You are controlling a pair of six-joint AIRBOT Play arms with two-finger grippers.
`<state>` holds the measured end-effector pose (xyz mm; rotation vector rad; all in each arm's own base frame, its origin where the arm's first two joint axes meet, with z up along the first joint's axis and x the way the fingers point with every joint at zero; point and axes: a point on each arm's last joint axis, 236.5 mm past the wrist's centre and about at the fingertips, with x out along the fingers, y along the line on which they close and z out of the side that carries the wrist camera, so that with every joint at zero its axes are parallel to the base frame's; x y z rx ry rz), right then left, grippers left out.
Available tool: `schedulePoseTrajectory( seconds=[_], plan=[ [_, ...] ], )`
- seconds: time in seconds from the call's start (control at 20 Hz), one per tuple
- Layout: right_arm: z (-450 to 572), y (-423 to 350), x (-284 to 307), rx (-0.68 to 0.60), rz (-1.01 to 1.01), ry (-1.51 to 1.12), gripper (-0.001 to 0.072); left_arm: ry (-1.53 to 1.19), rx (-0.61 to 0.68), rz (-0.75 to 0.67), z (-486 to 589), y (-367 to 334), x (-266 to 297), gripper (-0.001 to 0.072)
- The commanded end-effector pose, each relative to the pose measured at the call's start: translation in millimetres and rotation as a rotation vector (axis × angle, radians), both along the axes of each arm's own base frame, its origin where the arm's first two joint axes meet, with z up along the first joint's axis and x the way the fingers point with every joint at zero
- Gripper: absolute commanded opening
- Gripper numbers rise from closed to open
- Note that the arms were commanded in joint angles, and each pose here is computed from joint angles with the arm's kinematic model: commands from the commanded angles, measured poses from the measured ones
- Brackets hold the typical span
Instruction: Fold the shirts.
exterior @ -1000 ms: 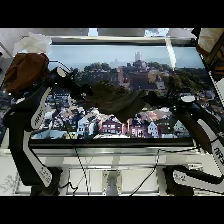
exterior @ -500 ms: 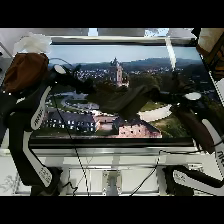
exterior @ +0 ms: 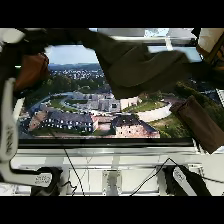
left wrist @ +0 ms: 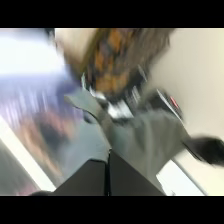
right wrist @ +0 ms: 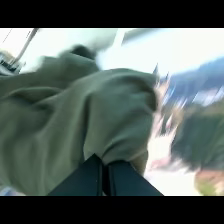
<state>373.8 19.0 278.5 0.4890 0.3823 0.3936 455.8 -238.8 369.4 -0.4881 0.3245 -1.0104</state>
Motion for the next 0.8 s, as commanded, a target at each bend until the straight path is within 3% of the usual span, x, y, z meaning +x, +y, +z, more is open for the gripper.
schedulePoseTrajectory(
  seconds=[0.0, 0.15, 0.35, 0.75],
  plan=[
    [66.6, -8.2, -47.2, -0.137, -0.073, -0.14, 0.003, -0.325, 0.049, 0.216, 103.2, 38.8, -53.1, 0.0011],
    [80.2, 4.6, -55.5, -0.143, -0.046, -0.176, 0.003, -0.315, 0.151, 0.369, 106.2, 68.7, -60.3, 0.0011],
    [60.3, 2.5, -49.0, -0.188, -0.04, -0.113, 0.003, -0.145, 0.319, 0.444, 46.6, 87.5, -39.6, 0.0011],
    [-10.7, -52.5, -37.5, -0.293, -0.168, 0.162, 0.0032, -0.245, 0.24, 0.535, 79.9, 98.1, -29.5, 0.0011]
  ],
)
